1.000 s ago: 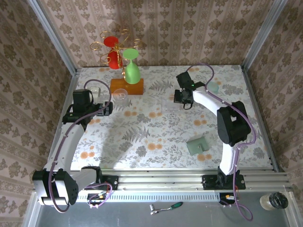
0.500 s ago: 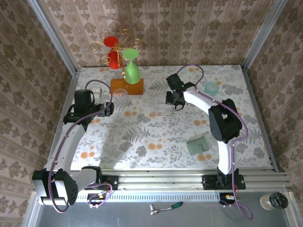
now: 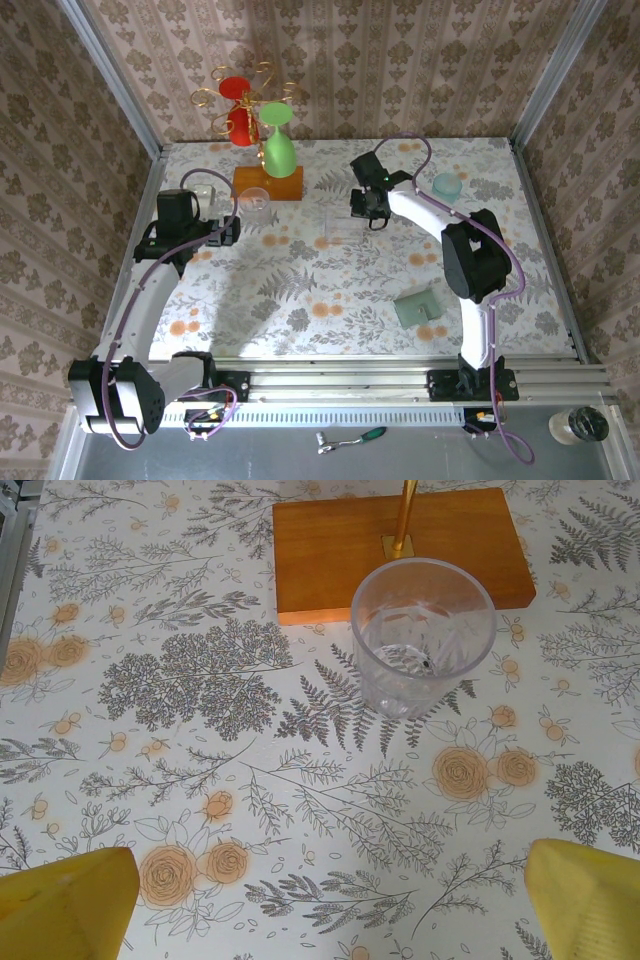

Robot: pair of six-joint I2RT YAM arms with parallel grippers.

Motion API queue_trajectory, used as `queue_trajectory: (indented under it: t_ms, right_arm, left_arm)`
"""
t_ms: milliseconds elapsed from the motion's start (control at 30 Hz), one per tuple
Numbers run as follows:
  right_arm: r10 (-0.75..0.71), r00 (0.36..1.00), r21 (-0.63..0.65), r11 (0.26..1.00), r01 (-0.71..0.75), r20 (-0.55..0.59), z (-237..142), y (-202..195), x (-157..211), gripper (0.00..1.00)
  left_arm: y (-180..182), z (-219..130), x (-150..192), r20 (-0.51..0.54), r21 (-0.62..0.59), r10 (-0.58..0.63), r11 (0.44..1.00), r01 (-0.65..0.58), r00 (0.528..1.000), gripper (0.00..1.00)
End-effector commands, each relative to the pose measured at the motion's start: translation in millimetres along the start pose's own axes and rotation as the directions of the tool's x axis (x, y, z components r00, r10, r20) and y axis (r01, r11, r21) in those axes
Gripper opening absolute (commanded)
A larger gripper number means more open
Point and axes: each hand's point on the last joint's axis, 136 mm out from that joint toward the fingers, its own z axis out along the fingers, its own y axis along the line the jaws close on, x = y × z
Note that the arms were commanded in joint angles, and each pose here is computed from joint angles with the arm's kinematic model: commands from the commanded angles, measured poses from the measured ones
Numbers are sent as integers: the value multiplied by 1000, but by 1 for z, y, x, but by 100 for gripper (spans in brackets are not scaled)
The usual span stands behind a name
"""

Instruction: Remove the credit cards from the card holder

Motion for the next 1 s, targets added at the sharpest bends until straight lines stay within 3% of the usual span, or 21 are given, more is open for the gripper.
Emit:
queue_trajectory:
  t_ms: [0, 267, 433, 633, 867, 967]
  right_arm:
    - [-2, 999, 25, 1000, 1, 37, -21, -2, -12, 17]
    - [0, 999, 22, 1000, -1, 38, -50, -16, -1, 22]
    - [74, 997, 18, 997, -74, 30, -70, -41, 24, 44]
    - [220, 975, -13, 975, -220, 22, -96, -62, 60, 57]
    - [474, 880, 6, 880, -474, -31, -114, -92, 123, 62]
    - [584, 810, 26, 812, -583, -52, -117, -107, 156, 64]
  left_arm:
    - [-1, -6, -7, 40, -8, 23, 1000, -23, 999, 100]
    - [-2, -7, -8, 44, -1, 20, 1000, -20, 999, 100]
    - [-2, -7, -9, 47, 0, 21, 1000, -21, 999, 100]
    - [-3, -7, -10, 50, 9, 18, 1000, -18, 999, 100]
    - [-3, -6, -9, 43, 10, 20, 1000, -20, 999, 100]
    - [-3, -5, -9, 41, 11, 20, 1000, -20, 999, 100]
